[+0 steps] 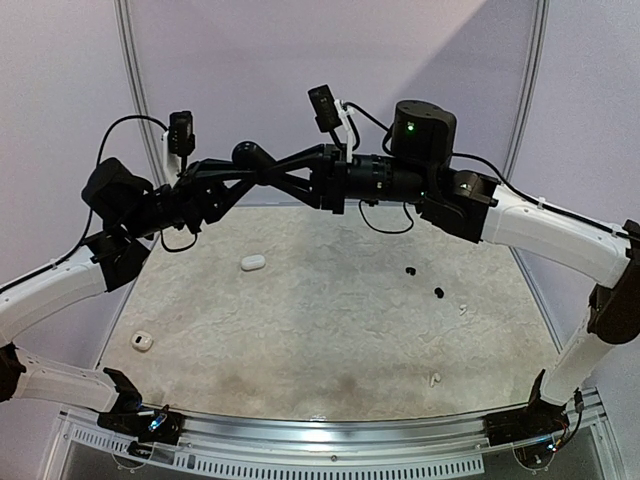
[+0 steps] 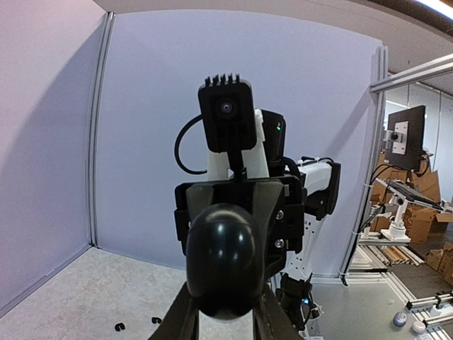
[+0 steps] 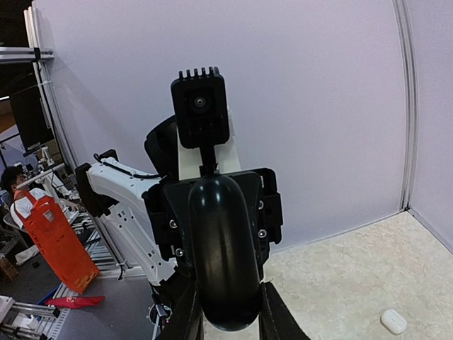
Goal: Insert the wireless bluetooth earbuds into the charging case
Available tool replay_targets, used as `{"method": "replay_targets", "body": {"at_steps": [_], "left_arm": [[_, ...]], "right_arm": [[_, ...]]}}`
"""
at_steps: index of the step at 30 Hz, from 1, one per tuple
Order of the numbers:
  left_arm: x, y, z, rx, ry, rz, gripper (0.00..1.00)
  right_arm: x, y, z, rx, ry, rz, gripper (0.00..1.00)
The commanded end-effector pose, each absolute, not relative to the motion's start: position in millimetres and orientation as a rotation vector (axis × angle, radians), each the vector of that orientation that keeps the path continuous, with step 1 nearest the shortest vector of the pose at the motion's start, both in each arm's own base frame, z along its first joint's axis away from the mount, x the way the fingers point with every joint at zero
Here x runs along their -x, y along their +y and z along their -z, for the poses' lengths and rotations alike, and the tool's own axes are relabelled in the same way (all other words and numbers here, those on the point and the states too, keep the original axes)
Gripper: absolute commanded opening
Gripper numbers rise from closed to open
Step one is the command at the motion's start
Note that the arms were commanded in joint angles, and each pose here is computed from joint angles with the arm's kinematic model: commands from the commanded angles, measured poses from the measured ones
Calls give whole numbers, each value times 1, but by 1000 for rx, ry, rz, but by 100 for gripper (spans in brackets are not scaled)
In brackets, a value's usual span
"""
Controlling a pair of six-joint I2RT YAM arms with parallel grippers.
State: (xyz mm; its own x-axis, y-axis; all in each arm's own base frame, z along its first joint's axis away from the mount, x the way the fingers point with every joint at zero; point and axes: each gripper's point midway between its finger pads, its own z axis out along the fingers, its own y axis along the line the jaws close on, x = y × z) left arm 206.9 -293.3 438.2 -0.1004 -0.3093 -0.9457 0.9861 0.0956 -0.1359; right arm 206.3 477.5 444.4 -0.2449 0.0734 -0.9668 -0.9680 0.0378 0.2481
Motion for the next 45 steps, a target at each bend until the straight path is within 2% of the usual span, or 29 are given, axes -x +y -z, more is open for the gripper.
{"method": "replay_targets", "body": {"at_steps": [1, 5, 6, 8, 9, 10, 12, 17, 24, 31, 38, 45], "left_arm": [[-203, -297, -436, -861, 1102, 1344, 0], [-205, -296, -434, -855, 1108, 1327, 0], [-207, -296, -432, -853, 1118, 1315, 6], [-208, -295, -426, -877, 1129, 1277, 52], [-207, -295, -422, -908, 1125, 1244, 72], [-207, -294, -416, -944, 1125, 1207, 82], [-211, -291, -399, -1019, 1156, 1125, 89], [-208, -281, -354, -1254, 1222, 930, 90], [-192, -285, -351, -1330, 1222, 1010, 69], [-182, -298, -359, -1294, 1231, 1124, 68], [-185, -305, -357, -1281, 1249, 1119, 66], [-183, -310, -353, -1300, 1239, 1112, 45]], "right_arm": [[-202, 484, -444, 1032, 1354, -1422, 0], [-202, 481, -439, 1040, 1383, -1404, 0], [-204, 480, -436, 1040, 1399, -1387, 0], [-206, 474, -433, 1042, 1426, -1332, 0], [-206, 471, -427, 1050, 1461, -1305, 0], [-206, 466, -427, 1059, 1472, -1271, 0], [-206, 456, -424, 1076, 1516, -1210, 0], [-197, 432, -416, 1216, 1568, -1010, 0], [-181, 421, -409, 1475, 1504, -805, 0], [-182, 432, -392, 1592, 1503, -712, 0], [-181, 437, -382, 1641, 1518, -647, 0], [-178, 443, -380, 1641, 1516, -658, 0]]}}
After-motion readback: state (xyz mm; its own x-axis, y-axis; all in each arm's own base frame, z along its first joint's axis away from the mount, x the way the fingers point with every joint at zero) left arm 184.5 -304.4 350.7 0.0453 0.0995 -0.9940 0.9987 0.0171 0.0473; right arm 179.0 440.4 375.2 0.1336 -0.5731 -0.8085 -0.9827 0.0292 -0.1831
